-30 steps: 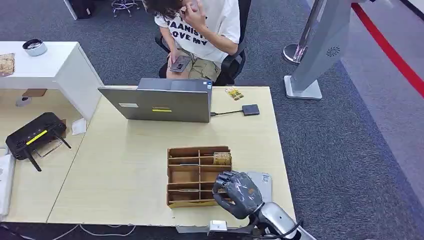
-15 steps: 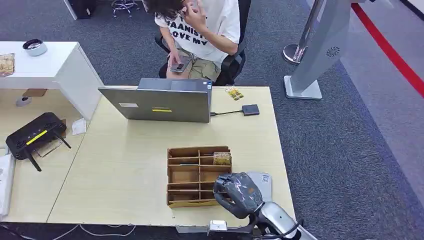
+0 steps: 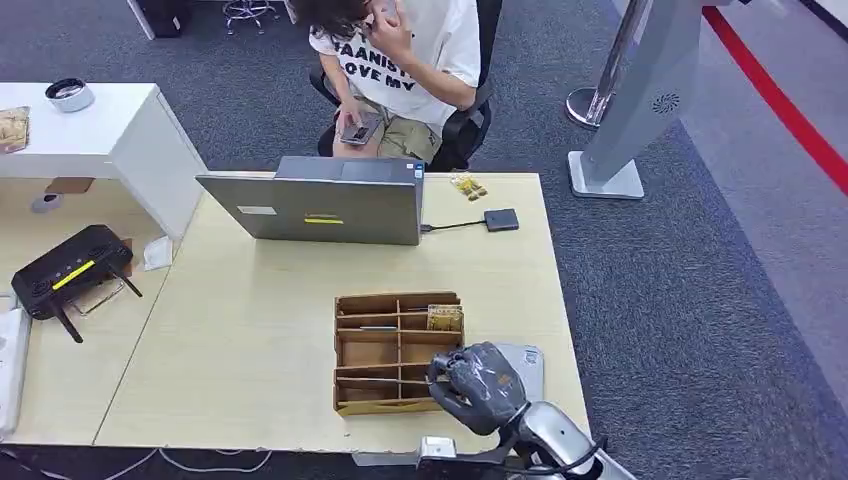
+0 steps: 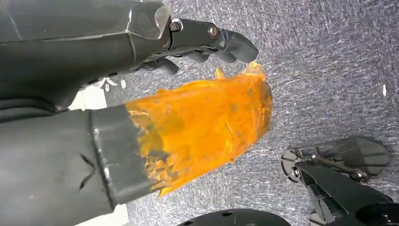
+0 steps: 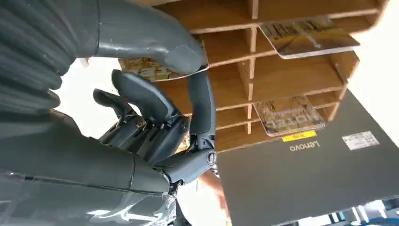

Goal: Pass the card to the sensor for recognition and then transmit it.

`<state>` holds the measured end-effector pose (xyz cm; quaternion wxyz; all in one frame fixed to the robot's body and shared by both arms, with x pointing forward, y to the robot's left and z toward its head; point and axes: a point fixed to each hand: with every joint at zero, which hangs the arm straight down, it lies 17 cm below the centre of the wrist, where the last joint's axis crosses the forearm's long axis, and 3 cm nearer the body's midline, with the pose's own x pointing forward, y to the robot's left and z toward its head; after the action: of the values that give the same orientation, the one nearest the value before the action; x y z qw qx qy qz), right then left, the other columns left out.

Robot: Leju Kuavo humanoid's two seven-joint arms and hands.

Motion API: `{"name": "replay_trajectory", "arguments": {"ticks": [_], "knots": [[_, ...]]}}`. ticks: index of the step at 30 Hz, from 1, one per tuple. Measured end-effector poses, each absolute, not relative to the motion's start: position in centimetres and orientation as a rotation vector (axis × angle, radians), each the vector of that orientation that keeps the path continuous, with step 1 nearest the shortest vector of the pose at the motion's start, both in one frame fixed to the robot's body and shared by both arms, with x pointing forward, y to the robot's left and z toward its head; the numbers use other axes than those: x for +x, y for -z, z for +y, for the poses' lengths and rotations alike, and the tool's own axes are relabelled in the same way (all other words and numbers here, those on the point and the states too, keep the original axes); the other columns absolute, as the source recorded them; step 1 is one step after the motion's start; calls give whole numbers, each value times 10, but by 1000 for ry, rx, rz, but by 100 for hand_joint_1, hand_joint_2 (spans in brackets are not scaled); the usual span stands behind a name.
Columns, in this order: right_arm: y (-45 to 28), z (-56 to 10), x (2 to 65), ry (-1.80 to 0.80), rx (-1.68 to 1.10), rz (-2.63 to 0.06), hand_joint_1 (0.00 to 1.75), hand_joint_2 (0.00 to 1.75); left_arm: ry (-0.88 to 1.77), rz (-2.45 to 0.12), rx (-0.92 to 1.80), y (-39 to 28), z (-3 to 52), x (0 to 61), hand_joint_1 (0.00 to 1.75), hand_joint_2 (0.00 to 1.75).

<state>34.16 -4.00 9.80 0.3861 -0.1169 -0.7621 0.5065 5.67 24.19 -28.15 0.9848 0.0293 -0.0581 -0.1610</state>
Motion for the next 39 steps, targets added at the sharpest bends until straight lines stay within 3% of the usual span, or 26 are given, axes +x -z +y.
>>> {"name": "replay_trajectory", "arguments": {"ticks": [11,20,37,39], "knots": [[-134,-47,344,-1127,-180,-2010,168,175,297,-120,57,281,242,57,0,0],[-174,-61,343,-941,-11,-2085,175,175,285,-128,54,281,242,58,0,0],[-229,-99,354,-822,-90,-2221,175,175,270,-132,50,281,241,58,0,0],[-232,-100,354,-821,-99,-2228,168,175,272,-132,50,281,241,58,0,0]]}}
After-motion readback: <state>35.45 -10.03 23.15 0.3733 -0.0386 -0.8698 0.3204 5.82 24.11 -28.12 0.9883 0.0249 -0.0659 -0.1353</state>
